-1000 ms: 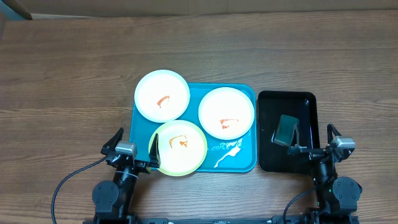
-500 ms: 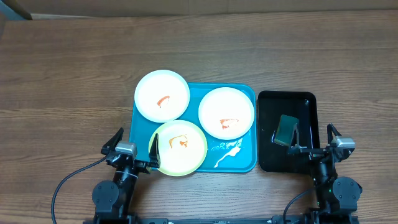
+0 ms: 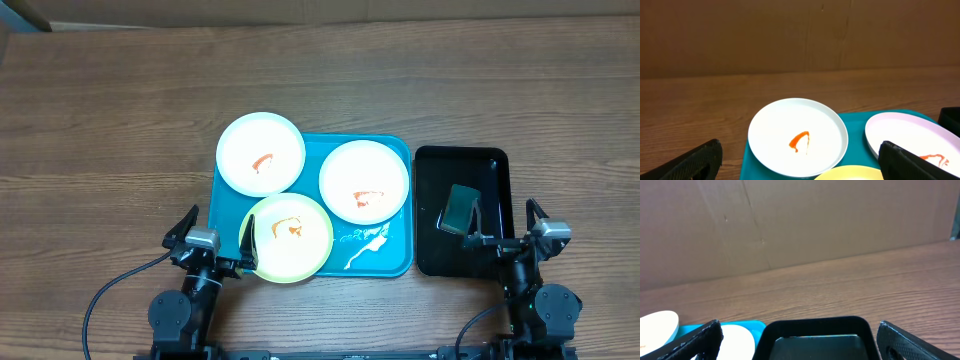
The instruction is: Clean dirty plates on tray and stack at the side
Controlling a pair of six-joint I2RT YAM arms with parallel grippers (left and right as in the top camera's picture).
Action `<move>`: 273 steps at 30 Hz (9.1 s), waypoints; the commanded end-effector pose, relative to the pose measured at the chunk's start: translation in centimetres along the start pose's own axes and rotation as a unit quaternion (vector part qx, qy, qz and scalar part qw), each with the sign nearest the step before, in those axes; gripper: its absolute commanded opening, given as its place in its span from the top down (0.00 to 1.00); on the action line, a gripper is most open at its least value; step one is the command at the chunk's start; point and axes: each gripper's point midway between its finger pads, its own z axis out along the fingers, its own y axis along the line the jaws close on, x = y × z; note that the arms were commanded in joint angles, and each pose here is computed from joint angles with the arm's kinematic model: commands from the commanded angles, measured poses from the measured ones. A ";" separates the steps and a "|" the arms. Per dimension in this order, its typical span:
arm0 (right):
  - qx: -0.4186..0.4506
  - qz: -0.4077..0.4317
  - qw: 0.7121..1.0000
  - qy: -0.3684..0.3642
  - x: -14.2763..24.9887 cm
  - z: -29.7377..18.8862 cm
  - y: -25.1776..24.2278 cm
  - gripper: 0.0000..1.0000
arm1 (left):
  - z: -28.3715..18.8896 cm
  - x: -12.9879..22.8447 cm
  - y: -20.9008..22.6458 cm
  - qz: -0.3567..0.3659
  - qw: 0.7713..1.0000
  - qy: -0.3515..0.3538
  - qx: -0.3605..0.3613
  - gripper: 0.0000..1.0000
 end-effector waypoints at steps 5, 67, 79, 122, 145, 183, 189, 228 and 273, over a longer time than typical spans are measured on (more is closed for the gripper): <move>-0.005 0.055 0.998 -0.003 0.1 0.0 0.1 0.00 | -0.1 -0.3 0.0 -0.052 0.999 -0.003 -0.001 0.00; 0.037 0.157 0.855 0.493 4.5 4.0 2.4 0.02 | -1.1 11.9 -2.2 -0.226 0.677 0.700 -0.021 0.39; 0.037 0.157 0.855 0.493 4.5 4.0 2.4 0.02 | -0.2 13.0 -1.4 -0.213 0.684 0.697 -0.032 0.60; 0.039 0.157 0.849 0.503 5.2 4.0 2.4 0.18 | -0.9 15.2 -1.1 -0.219 0.685 0.693 -0.054 0.94; 0.193 0.108 0.775 0.592 14.6 4.5 -0.3 0.52 | -0.7 15.2 -1.1 -0.218 0.688 0.690 -0.053 0.91; 0.096 0.115 0.786 0.600 11.6 7.2 3.2 0.96 | -0.4 15.1 -1.1 -0.220 0.691 0.686 -0.050 0.86; 0.112 0.105 0.781 0.605 13.4 6.4 2.1 0.96 | -0.5 15.1 -1.1 -0.220 0.691 0.686 -0.050 0.86; -0.171 0.093 0.748 0.634 8.8 5.5 15.9 0.96 | 0.1 15.1 -1.1 -0.222 0.698 0.679 -0.051 0.96; -0.129 -0.106 0.823 0.543 20.3 7.1 26.9 0.96 | 0.3 14.8 -2.4 -0.243 0.695 0.676 -0.023 0.96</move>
